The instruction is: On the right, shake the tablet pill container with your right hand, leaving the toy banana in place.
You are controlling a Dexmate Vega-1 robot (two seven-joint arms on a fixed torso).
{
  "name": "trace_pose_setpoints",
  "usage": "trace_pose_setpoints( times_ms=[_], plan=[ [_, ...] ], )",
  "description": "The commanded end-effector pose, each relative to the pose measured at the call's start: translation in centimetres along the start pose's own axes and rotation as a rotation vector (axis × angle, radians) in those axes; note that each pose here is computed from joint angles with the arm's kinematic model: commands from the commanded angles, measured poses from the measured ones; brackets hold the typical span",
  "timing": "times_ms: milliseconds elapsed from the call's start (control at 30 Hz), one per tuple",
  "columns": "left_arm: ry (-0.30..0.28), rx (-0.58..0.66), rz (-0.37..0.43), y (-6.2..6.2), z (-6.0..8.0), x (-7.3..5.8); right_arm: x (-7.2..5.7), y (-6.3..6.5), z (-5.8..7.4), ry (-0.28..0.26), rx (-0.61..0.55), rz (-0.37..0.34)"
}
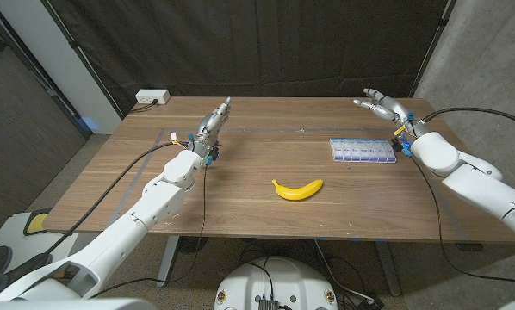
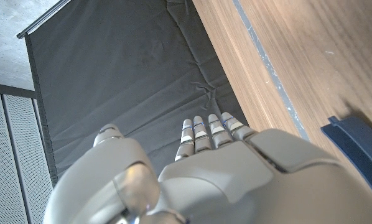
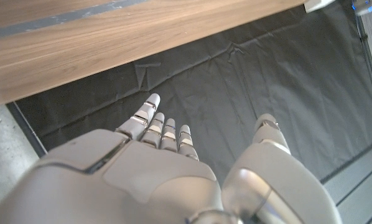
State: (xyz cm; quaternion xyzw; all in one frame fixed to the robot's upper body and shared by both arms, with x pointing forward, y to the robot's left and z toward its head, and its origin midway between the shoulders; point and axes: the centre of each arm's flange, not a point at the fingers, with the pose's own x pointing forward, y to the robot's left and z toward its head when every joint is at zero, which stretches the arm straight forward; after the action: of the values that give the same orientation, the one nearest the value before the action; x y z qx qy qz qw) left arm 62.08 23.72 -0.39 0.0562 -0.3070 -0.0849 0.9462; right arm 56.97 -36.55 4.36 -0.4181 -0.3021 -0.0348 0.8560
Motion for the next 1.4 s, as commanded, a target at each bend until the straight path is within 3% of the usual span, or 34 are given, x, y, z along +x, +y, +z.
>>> trace_pose_setpoints(
  times_ms=[33,433,1033,1400],
  plan=[
    [0.006,-0.01,0.012,-0.4,0.0,-1.0,-0.4,-0.5,0.6,0.051,-0.209,0.053],
    [-0.003,-0.017,0.013,-1.1,0.2,-1.6,-0.2,-0.9,0.8,0.115,-0.301,0.141],
    [-0.002,-0.041,0.025,-1.9,-0.4,-2.4,1.6,-0.6,1.0,0.217,-0.488,0.299],
    [0.002,-0.045,0.036,-1.9,-0.4,-2.8,2.6,-0.2,2.0,0.282,-0.605,0.411]
  ],
)
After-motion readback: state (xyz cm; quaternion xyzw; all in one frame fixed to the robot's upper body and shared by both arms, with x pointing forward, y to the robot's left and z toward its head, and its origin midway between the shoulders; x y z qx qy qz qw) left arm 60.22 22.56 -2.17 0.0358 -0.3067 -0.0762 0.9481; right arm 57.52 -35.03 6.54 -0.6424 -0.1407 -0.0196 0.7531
